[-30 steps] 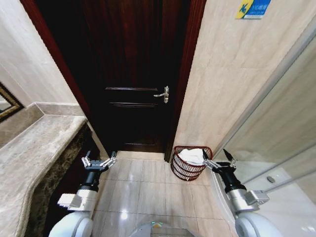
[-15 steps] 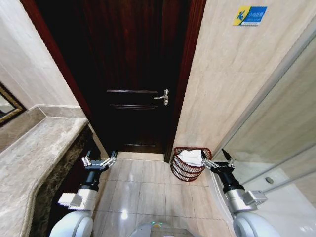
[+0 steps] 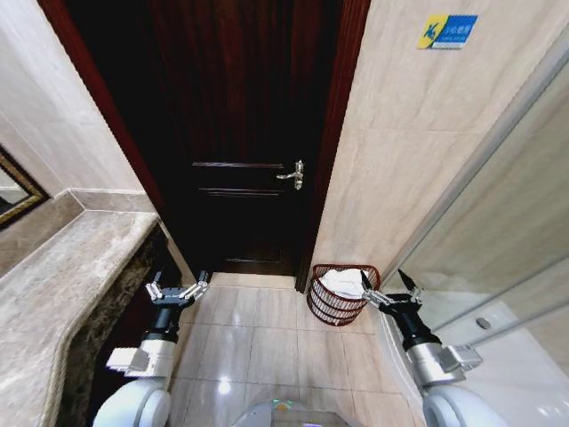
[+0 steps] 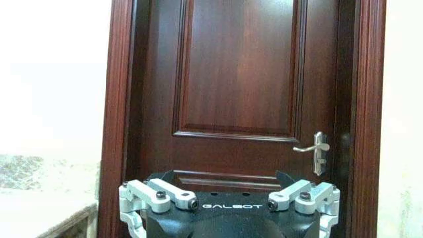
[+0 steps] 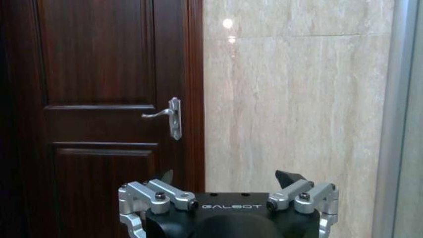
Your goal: Discard the used towel into the hamper.
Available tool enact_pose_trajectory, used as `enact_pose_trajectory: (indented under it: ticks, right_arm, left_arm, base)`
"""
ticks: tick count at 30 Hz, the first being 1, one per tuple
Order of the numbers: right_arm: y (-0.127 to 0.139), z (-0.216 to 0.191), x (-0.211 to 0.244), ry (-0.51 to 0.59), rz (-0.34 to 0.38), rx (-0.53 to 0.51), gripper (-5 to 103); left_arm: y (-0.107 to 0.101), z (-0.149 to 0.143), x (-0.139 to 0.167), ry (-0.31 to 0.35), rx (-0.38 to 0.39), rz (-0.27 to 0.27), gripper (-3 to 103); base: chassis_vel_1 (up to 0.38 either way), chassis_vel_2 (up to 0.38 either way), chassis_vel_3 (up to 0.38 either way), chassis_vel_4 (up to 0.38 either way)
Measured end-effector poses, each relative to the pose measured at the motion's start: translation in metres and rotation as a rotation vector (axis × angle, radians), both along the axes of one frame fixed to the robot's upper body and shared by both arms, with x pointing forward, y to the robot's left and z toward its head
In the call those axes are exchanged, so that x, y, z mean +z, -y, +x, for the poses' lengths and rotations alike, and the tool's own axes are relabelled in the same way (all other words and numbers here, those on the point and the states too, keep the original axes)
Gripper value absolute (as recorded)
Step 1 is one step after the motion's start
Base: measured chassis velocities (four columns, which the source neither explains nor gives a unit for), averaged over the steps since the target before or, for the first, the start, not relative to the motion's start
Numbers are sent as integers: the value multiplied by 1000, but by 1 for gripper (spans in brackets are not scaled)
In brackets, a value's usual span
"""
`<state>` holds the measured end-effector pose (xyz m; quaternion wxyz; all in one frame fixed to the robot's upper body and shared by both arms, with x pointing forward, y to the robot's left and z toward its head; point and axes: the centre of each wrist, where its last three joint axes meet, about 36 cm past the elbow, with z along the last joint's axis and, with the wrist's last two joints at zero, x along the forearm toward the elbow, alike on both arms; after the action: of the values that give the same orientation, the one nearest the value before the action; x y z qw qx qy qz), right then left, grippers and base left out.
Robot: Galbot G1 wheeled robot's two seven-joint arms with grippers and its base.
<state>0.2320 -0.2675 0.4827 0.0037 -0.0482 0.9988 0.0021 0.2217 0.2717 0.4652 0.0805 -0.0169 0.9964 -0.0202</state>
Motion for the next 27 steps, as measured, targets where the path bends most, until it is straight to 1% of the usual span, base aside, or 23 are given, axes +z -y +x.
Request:
enact_pose_trajectory:
  ticks: [13, 21, 27]
  right_arm:
    - [-7, 0, 0, 0, 5, 19, 100]
    - [-7, 0, -4, -5, 7, 22, 100]
    - [-8, 1, -5, -5, 8, 24, 100]
  left_arm:
    - [-1, 0, -3, 1, 13, -2, 100]
    - [-2, 1, -7, -4, 16, -2, 100]
    - [-3, 3, -9, -7, 20, -9, 100]
  base:
    - [95, -95, -94, 92]
    - [79, -65, -78, 87]
    - [118, -131, -114, 124]
